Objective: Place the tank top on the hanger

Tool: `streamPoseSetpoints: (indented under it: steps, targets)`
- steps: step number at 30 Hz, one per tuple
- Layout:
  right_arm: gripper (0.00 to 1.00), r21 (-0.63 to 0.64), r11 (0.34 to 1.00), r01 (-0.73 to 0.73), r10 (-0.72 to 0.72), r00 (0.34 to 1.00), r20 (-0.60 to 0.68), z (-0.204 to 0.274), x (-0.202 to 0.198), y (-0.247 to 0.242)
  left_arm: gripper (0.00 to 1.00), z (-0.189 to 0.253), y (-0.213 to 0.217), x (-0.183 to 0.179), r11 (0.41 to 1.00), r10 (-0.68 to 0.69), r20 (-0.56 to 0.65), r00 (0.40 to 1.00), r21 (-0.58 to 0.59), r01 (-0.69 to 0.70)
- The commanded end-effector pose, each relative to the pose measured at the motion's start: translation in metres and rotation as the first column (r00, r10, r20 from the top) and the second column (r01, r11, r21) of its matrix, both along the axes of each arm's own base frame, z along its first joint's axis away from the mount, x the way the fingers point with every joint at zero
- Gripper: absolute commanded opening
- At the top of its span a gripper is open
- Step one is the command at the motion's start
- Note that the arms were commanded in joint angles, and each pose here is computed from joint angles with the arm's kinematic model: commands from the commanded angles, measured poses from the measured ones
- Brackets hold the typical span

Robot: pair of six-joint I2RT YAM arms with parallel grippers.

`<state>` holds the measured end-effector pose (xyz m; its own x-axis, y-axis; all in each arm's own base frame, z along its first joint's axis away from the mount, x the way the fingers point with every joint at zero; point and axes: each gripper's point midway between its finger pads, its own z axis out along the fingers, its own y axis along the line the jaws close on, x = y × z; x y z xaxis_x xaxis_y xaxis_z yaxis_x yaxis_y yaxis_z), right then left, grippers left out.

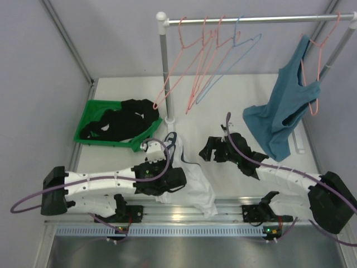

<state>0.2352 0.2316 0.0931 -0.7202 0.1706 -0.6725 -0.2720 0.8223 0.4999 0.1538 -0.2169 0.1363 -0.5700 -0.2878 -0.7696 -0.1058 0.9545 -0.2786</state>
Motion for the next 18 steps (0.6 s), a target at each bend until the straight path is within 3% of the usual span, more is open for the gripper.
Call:
streamPoseSetpoints:
  steps: [1,3,4,6,7,18]
  targets:
    - [0.83,0.107,0.994,-0.039,0.031,0.996,0.081,0.024,0.020,0.032,0.45,-0.003,0.029,0.026,0.991,0.106,0.021,0.994,0.078,-0.108]
    - [0.75,0.120,0.991,-0.053,0.042,0.995,0.091,0.026,0.026,0.040,0.44,-0.011,0.032,0.037,0.992,0.109,0.007,0.994,0.067,-0.109]
    - [0.72,0.117,0.992,-0.056,0.046,0.996,0.081,0.022,0.030,0.045,0.44,-0.005,0.021,0.047,0.994,0.105,0.023,0.994,-0.017,-0.104]
    - [0.67,0.131,0.989,-0.069,0.058,0.994,0.090,0.024,0.036,0.054,0.43,-0.011,0.027,0.060,0.995,0.095,0.014,0.995,-0.006,-0.095]
    - [0.66,0.128,0.989,-0.069,0.059,0.995,0.082,0.020,0.042,0.058,0.42,-0.005,0.018,0.068,0.995,0.084,0.038,0.996,-0.054,-0.082]
    - [0.63,0.210,0.974,-0.084,0.080,0.996,0.028,-0.005,0.066,0.098,0.40,-0.036,-0.019,0.090,0.999,-0.037,0.004,0.999,-0.011,0.037]
